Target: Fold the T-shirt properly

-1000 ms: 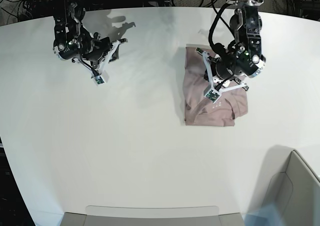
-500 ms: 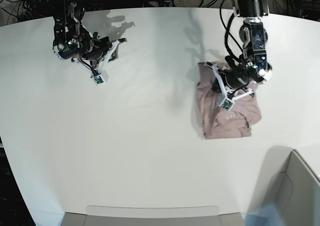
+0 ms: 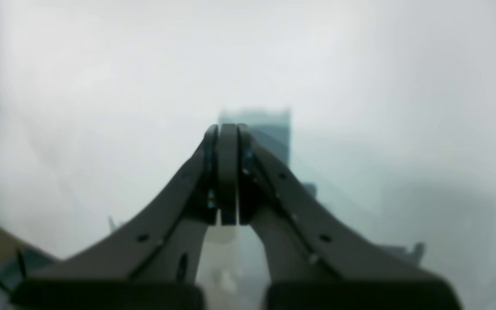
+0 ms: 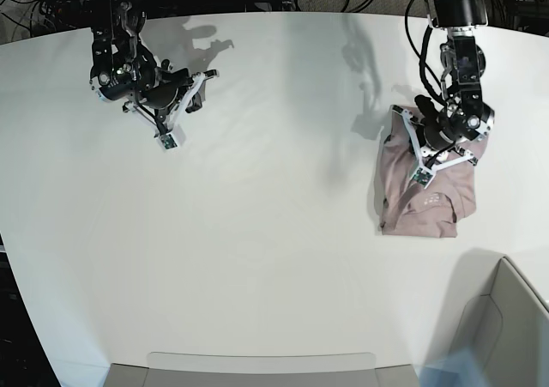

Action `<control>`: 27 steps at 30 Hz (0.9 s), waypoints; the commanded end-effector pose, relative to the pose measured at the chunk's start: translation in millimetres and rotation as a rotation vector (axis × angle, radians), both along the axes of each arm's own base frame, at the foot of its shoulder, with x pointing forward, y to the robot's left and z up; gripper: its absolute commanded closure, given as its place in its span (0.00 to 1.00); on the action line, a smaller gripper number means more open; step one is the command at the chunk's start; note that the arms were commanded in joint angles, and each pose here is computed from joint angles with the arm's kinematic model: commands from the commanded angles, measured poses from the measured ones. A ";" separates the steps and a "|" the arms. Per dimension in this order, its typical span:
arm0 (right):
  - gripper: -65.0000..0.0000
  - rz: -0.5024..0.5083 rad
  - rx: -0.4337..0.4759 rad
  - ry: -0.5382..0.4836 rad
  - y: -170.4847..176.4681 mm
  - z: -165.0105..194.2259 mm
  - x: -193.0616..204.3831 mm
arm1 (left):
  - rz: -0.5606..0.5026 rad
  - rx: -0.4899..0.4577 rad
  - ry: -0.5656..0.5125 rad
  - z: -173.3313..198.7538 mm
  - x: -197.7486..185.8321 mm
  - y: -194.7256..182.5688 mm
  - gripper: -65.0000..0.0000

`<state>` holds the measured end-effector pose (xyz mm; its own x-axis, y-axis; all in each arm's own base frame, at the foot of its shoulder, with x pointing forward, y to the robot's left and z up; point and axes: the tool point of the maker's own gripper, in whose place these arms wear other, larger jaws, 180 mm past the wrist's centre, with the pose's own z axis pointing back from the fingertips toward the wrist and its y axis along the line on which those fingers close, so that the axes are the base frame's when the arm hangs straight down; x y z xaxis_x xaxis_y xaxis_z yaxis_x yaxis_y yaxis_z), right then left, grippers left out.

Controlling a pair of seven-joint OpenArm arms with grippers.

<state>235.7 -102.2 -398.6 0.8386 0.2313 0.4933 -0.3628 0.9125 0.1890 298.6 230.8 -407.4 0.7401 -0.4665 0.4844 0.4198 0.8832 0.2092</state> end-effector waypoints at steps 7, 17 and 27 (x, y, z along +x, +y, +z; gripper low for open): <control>1.00 0.014 0.088 -0.300 19.3 63.4 25.8 | 0.130 -0.066 -0.350 85.7 34.9 16.2 1.00; 1.00 -0.033 0.223 -0.483 33.5 94.1 3.4 | 0.423 -0.191 -0.708 131.8 -3.9 50.6 1.00; 1.00 -0.093 0.262 -0.402 31.6 70.6 -51.1 | 0.413 -0.166 -0.638 94.1 -74.7 48.5 1.00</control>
